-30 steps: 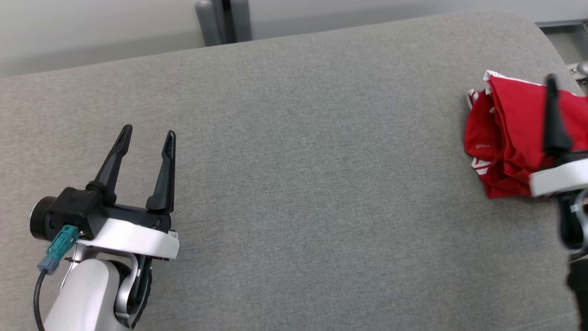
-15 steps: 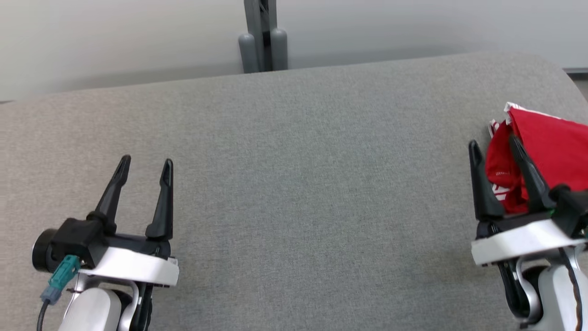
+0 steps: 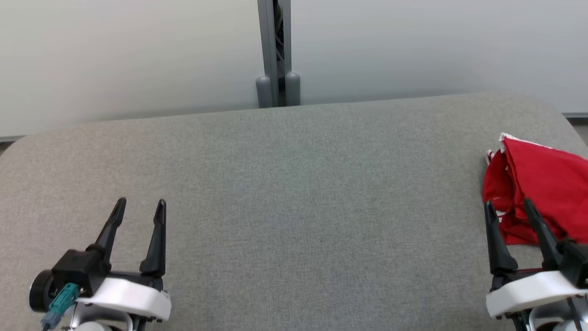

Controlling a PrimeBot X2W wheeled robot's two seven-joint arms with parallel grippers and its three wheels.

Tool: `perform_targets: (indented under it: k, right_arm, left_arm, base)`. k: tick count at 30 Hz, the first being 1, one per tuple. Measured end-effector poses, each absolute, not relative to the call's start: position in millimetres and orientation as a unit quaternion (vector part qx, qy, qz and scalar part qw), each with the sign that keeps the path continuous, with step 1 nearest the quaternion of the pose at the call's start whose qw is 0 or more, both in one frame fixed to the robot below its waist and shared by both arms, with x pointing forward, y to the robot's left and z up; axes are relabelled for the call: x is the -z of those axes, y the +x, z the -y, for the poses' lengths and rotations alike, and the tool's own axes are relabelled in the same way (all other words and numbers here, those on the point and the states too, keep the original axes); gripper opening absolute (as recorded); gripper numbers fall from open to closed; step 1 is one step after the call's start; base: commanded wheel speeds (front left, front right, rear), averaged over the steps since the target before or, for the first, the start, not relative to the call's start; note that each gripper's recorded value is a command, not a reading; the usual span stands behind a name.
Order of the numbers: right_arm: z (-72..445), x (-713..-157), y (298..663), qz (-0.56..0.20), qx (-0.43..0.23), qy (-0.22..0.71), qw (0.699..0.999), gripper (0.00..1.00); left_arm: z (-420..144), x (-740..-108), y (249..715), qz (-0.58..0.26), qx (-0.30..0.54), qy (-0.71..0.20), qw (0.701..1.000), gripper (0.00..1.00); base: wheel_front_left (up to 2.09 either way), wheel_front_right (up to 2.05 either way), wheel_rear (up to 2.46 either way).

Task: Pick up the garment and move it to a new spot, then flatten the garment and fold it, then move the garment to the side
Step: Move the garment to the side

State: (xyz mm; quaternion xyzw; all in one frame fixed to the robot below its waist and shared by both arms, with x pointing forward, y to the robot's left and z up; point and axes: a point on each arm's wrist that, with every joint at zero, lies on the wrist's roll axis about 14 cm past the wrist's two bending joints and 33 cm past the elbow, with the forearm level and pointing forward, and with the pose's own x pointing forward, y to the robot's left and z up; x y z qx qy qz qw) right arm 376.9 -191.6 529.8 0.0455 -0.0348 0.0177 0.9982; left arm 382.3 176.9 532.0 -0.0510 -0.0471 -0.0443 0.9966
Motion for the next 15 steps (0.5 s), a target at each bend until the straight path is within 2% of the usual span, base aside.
perform_targets:
  k: [15]
  right_arm:
    - [192.3, -528.1, 363.2, 0.026, -0.017, 0.047, 0.998, 1.00]
  left_arm:
    - [-198.1, -522.0, 367.8, 0.030, 0.024, -0.037, 0.999, 1.00]
  base:
    - [0.00, 0.00, 0.00]
